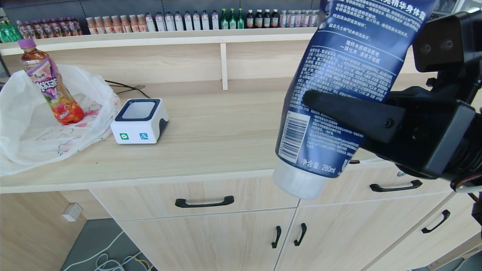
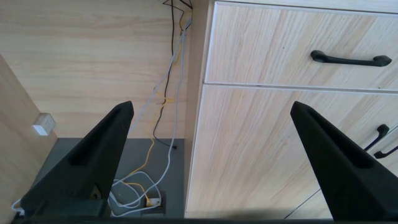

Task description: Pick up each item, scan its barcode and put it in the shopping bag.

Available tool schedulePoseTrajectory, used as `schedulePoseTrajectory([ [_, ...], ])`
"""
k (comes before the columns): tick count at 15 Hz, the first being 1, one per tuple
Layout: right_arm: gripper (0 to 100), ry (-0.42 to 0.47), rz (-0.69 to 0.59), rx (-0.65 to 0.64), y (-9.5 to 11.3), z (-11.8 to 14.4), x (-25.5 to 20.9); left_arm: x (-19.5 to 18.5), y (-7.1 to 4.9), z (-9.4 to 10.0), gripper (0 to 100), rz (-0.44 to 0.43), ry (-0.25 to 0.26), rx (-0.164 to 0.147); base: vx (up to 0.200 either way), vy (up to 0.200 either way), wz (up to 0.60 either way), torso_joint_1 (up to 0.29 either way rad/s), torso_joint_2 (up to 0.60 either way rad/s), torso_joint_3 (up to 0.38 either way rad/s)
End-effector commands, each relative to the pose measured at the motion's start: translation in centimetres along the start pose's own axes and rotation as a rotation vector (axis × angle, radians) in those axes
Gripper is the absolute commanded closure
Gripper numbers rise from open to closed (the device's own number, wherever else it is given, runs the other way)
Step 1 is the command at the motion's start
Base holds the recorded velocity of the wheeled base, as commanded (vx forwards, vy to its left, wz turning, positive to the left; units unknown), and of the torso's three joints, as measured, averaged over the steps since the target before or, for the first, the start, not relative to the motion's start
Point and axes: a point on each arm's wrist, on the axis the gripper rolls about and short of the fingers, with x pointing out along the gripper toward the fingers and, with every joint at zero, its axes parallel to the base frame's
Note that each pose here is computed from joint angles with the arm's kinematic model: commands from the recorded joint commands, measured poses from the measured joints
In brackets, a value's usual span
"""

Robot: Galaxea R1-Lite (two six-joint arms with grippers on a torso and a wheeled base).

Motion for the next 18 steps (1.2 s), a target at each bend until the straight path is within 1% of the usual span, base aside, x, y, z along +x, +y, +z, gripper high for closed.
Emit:
schedulePoseTrajectory([
  [1,100,0.004,0.001,0.004,-0.1,-0.2,0.0,0.0,0.0,0.0,0,0.001,0.000,-0.001,0.000,0.000,0.00,0.000,0.00,0.000],
  [6,100,0.010,-0.009,0.008,-0.1,-0.4,-0.2,0.0,0.0,0.0,0,0.001,0.000,-0.001,0.000,0.000,0.00,0.000,0.00,0.000],
  [8,100,0.009,-0.011,-0.022,-0.1,-0.4,-0.2,0.0,0.0,0.0,0,0.001,0.000,-0.001,0.000,0.000,0.00,0.000,0.00,0.000],
  [10,100,0.018,-0.028,-0.055,-0.7,-0.9,-0.1,0.0,0.0,0.0,0,0.001,0.000,-0.001,0.000,0.000,0.00,0.000,0.00,0.000],
  [13,100,0.014,-0.118,-0.126,-1.8,-1.8,-0.7,0.0,0.0,0.0,0,0.001,0.000,-0.001,0.000,0.000,0.00,0.000,0.00,0.000],
  [15,100,0.006,-0.209,-0.189,-2.4,-2.7,-0.9,0.0,0.0,0.0,0,0.001,0.000,-0.001,0.000,0.000,0.00,0.000,0.00,0.000],
  [18,100,-0.021,-0.344,-0.287,-3.0,-3.1,-1.0,0.0,0.0,0.0,0,0.001,0.000,-0.001,0.000,0.000,0.00,0.000,0.00,0.000],
])
